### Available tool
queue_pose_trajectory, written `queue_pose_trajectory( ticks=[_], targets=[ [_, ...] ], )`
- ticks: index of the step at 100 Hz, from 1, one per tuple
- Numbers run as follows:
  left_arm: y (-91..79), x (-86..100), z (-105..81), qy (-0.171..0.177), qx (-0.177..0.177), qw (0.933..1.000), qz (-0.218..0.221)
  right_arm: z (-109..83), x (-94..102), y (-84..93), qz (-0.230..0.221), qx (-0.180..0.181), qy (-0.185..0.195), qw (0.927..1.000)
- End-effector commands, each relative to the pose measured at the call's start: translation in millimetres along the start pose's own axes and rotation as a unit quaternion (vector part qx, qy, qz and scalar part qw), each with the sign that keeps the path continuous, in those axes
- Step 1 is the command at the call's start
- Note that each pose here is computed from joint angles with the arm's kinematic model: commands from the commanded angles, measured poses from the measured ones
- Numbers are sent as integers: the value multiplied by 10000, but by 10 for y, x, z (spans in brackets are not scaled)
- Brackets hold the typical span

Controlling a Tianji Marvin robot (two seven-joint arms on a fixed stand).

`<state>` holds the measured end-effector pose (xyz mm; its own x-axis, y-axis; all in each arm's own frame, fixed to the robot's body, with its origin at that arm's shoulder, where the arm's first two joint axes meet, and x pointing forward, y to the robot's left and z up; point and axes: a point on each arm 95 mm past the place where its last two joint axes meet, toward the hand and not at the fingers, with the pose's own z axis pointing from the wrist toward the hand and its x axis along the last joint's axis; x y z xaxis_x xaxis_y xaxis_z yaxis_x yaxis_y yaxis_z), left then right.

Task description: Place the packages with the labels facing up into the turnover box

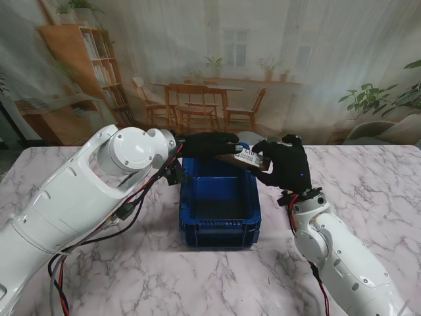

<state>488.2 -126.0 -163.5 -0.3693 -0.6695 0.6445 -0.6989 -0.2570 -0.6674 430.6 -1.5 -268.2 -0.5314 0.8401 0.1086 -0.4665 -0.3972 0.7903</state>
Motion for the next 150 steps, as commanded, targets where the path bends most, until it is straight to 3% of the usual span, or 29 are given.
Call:
queue_pose_trajectory(
  ticks=[1,49,101,150],
  targets=[
    [-17,33,16,-41,-47,9999,86,14,12,7,-23,-15,73,10000],
    [-179,60,64,-350,-71,9993,137,38,53,-20,-121,1,310,9994],
    [-138,96,79,-420,-939,9945,185,58,73,-32,-259,-72,441,9987],
    [-136,64,138,-461,-888,9950,76,67,127,-10,-167,-184,503,9984]
  ],
)
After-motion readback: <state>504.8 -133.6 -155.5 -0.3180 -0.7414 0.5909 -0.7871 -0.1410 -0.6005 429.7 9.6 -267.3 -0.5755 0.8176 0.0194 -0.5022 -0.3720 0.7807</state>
